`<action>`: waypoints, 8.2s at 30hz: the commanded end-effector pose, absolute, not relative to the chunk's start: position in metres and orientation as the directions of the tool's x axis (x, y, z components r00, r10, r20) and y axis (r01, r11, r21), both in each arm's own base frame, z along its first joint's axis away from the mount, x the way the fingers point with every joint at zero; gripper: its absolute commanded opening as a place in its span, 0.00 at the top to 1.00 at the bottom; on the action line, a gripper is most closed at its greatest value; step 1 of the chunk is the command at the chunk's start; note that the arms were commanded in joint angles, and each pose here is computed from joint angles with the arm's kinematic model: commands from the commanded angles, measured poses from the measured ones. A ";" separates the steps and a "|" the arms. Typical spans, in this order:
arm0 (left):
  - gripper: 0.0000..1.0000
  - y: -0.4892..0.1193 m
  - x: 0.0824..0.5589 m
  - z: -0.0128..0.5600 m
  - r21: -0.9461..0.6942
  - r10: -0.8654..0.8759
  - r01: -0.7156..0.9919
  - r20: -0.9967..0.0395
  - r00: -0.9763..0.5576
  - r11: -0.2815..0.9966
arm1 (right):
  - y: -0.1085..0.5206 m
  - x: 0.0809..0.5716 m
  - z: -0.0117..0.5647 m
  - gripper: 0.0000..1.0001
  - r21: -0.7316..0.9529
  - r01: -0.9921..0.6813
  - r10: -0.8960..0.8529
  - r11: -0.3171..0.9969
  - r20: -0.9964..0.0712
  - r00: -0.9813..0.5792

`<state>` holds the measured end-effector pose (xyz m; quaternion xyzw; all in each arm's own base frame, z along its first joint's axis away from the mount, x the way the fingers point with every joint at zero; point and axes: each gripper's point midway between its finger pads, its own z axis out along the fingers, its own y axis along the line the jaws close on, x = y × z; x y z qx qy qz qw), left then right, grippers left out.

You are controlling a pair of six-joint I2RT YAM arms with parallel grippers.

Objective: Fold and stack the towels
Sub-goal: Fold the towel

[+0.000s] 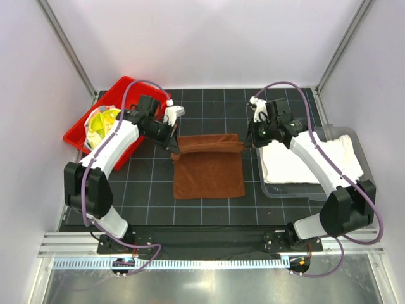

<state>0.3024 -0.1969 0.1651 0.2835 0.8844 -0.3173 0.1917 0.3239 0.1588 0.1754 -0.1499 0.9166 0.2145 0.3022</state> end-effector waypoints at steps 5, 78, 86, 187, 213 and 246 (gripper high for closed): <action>0.97 -0.187 0.285 0.144 -0.416 0.382 0.569 -0.451 -0.807 0.709 | 0.150 0.294 0.155 0.99 0.236 -0.362 -0.170 0.902 -0.576 -0.799; 0.55 -0.217 0.204 0.043 -0.505 0.002 0.214 -0.388 -0.922 0.836 | 0.166 0.212 0.066 0.98 0.257 -0.220 -0.104 0.941 -0.399 -0.911; 0.54 -0.201 0.201 0.048 -0.451 -0.021 0.186 -0.416 -0.909 0.873 | 0.165 0.212 0.064 0.98 0.250 -0.219 -0.106 0.943 -0.398 -0.911; 1.00 -0.182 0.170 0.035 -0.278 -0.112 -0.013 -0.343 -0.933 0.960 | 0.172 0.185 0.073 0.91 0.296 -0.175 -0.073 0.939 -0.326 -0.943; 1.00 -0.178 0.160 0.019 -0.264 -0.093 -0.010 -0.306 -0.948 0.965 | 0.176 0.176 0.055 0.71 0.258 -0.163 -0.082 0.952 -0.300 -0.950; 0.58 -0.235 0.322 0.140 -0.386 0.016 0.302 -0.593 -0.805 0.872 | 0.229 0.251 0.144 0.66 0.124 -0.423 -0.291 0.898 -0.553 -0.781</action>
